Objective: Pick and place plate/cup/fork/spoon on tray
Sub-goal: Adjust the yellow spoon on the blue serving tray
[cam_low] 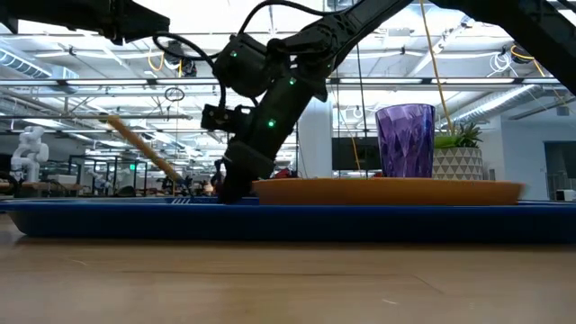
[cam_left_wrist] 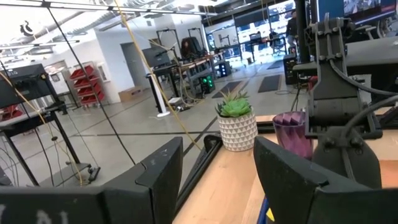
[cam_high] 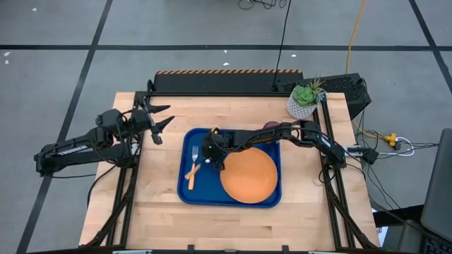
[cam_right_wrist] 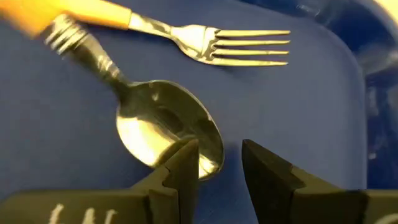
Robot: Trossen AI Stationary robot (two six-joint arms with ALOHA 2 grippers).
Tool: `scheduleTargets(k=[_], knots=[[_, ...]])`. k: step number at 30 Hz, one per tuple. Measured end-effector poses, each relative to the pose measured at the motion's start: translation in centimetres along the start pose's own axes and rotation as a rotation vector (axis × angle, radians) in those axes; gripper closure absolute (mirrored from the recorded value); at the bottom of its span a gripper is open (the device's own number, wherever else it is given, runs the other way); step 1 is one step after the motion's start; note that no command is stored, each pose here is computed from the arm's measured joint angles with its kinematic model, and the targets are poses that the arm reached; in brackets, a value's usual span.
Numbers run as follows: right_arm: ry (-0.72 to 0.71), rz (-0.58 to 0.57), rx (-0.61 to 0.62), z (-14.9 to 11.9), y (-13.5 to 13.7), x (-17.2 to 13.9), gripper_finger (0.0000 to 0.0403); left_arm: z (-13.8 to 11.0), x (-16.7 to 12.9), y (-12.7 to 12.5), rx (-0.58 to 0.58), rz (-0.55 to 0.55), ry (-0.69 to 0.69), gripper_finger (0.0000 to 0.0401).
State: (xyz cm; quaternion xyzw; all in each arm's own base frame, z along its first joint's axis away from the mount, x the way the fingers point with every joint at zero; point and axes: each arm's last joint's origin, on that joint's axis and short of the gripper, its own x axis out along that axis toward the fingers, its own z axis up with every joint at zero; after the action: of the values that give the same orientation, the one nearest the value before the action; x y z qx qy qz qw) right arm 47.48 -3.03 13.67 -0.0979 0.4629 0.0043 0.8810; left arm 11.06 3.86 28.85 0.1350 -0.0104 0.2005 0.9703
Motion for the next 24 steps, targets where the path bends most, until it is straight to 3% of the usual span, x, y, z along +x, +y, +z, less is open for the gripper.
scheduleTargets(k=[8, 24], knots=[[-0.062, -0.023, -0.018, 0.6, -0.2, 0.0, 0.0289, 0.0, 0.0, 0.0, 0.001, 0.000, 0.000, 0.0201], [-0.047, -0.095, -0.052, 0.3, -1.6, 0.0, 0.0289, 0.0, 0.0, 0.0, 0.008, 0.000, 0.001, 0.0201]])
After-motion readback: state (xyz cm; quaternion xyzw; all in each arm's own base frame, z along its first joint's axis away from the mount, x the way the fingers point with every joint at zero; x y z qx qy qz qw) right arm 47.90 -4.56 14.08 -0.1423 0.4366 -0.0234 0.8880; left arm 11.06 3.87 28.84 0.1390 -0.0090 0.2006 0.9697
